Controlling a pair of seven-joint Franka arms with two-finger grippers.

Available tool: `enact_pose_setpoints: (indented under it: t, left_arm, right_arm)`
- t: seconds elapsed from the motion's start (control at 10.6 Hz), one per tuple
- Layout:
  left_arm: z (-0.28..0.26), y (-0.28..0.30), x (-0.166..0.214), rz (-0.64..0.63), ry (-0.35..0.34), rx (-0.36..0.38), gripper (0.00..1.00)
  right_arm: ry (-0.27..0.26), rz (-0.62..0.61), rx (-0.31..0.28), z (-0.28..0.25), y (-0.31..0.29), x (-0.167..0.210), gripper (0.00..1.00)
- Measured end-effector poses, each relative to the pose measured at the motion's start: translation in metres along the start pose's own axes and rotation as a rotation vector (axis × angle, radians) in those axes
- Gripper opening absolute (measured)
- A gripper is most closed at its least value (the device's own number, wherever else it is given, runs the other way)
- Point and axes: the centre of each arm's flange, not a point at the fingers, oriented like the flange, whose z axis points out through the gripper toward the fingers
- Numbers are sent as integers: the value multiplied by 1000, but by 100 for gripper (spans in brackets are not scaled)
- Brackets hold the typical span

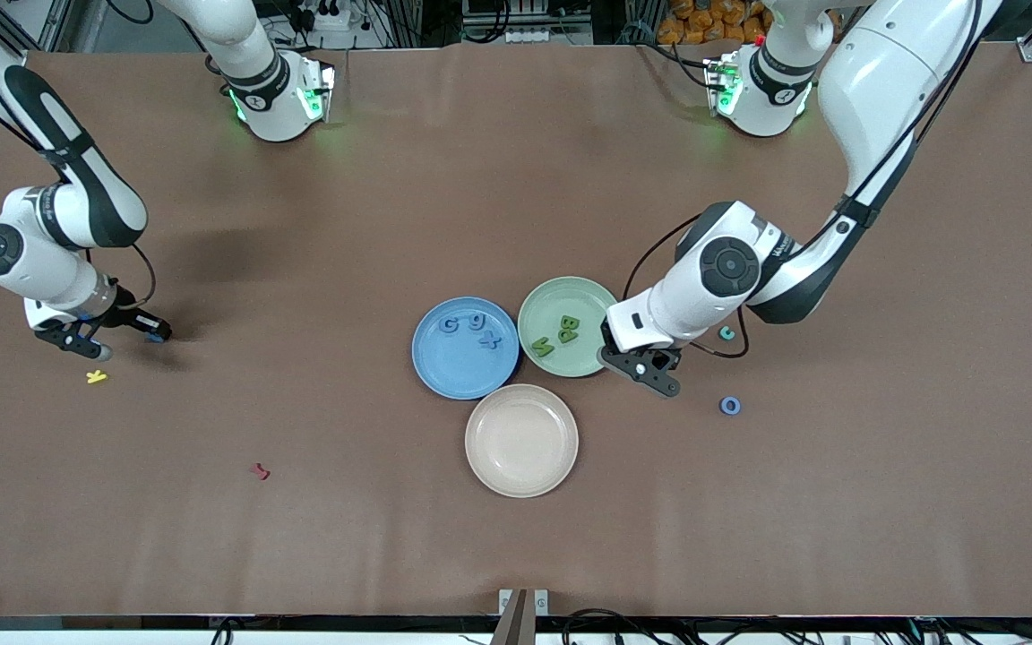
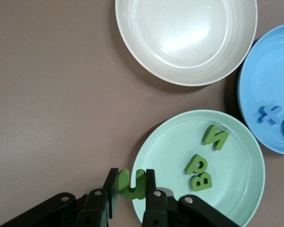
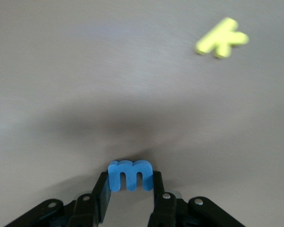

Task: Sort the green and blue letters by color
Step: 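Drop the m on the blue plate while the left gripper drops u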

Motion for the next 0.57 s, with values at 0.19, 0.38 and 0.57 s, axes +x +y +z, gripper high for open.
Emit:
enact_pose_setpoints:
  t: [0.19, 0.38, 0.57]
  left_arm:
    - [3, 6, 1, -8, -2, 3, 26]
    - [3, 3, 1, -12, -1, 4, 26]
    - [-2, -1, 6, -19, 11, 8, 26]
  right_arm:
    - [35, -15, 22, -11, -58, 12, 40]
    - [48, 47, 120, -34, -151, 26, 40]
    - [-11, 129, 207, -67, -243, 28, 40]
